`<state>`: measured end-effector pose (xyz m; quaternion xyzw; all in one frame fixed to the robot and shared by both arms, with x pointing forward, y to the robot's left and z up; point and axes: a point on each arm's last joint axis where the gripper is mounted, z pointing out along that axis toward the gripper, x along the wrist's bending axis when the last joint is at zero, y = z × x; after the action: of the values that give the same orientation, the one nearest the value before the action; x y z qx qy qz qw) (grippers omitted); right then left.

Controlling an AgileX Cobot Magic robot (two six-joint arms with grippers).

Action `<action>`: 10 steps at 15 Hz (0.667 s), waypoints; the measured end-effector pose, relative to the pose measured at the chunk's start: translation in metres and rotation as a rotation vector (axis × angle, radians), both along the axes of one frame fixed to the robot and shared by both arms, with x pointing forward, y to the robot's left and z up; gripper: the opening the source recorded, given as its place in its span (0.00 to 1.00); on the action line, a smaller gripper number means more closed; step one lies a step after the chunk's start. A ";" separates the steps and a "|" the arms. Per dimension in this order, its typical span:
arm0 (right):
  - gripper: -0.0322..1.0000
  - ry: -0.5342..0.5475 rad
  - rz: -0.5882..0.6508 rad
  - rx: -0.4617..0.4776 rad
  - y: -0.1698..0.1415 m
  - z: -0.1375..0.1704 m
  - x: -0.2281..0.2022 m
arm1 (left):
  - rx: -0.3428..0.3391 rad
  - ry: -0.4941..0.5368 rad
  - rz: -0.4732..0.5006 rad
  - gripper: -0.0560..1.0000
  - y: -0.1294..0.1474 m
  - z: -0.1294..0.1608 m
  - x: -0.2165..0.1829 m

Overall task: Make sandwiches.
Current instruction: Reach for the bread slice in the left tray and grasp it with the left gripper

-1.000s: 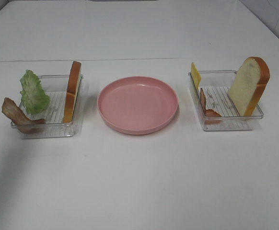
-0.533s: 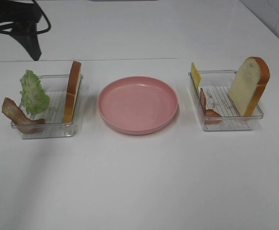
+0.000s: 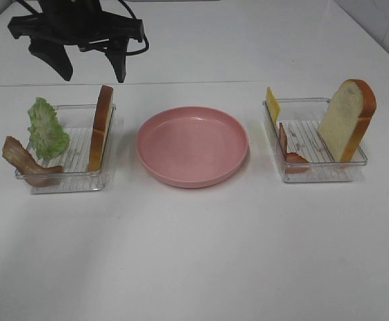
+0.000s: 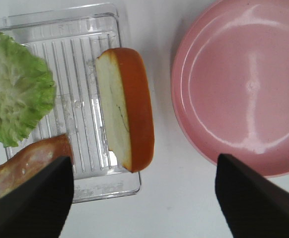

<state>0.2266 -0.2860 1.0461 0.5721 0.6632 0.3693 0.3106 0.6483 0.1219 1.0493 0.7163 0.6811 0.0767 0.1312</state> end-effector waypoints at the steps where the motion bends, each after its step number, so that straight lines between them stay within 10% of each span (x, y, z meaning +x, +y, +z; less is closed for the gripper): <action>1: 0.74 0.000 0.000 0.000 0.000 0.000 0.000 | 0.006 0.012 -0.001 0.75 -0.002 -0.007 0.003; 10: 0.74 0.000 0.000 0.000 0.000 0.000 0.000 | 0.084 0.082 0.033 0.75 -0.003 -0.051 0.016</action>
<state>0.2266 -0.2860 1.0461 0.5721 0.6632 0.3693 0.3106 0.6641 0.1187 0.9982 0.7123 0.6938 0.0778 0.0719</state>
